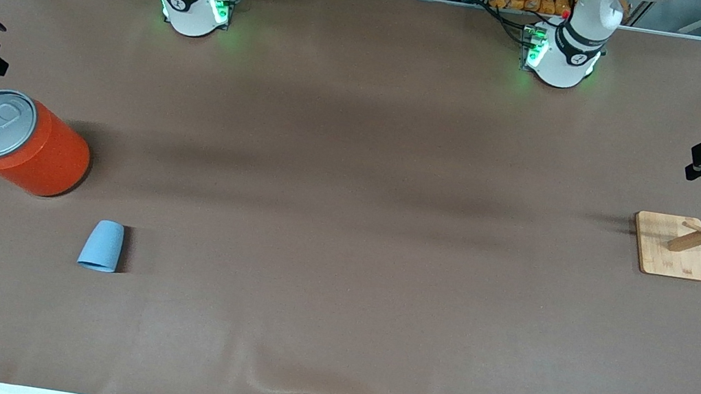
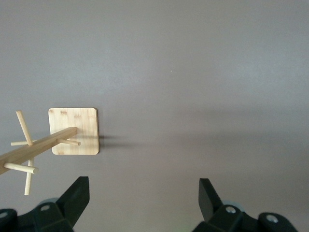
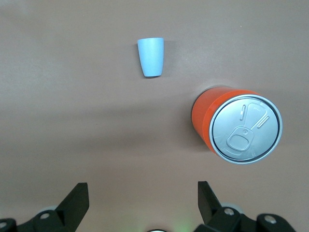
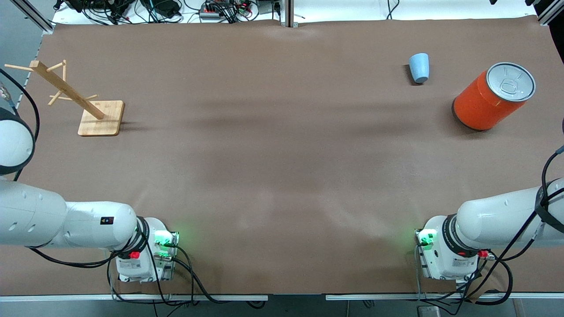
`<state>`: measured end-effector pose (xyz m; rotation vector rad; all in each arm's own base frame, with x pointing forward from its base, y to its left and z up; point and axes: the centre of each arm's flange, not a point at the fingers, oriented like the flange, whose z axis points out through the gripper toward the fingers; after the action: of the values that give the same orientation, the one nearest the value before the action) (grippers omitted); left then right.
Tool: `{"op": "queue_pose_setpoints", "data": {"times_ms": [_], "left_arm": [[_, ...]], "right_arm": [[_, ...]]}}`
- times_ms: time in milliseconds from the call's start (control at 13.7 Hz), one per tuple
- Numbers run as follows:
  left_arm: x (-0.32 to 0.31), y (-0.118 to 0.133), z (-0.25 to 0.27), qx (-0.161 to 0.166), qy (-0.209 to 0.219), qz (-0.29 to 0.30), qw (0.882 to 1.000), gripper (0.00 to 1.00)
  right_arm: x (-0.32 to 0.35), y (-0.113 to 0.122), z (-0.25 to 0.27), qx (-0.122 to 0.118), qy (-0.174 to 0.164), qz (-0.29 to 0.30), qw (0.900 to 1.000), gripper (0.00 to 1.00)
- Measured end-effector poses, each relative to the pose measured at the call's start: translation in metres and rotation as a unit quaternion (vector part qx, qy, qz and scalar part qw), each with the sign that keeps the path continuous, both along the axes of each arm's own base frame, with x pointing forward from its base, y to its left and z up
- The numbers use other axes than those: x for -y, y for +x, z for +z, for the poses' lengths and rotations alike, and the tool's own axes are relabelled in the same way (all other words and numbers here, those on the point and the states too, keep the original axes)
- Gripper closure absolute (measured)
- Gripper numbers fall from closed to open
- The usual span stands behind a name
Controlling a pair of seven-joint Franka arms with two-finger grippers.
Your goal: Flip cup
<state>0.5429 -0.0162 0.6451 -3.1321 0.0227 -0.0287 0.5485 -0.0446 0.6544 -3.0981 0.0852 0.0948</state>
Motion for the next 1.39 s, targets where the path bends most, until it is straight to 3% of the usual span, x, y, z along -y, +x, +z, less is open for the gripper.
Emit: {"op": "queue_pose_setpoints", "data": {"times_ms": [1387], "left_arm": [[0.0, 0.002, -0.003, -0.008, 0.0, 0.002, 1.0, 0.0]], "right_arm": [[0.002, 0.007, -0.015, -0.014, 0.0, -0.002, 1.0, 0.0]]}}
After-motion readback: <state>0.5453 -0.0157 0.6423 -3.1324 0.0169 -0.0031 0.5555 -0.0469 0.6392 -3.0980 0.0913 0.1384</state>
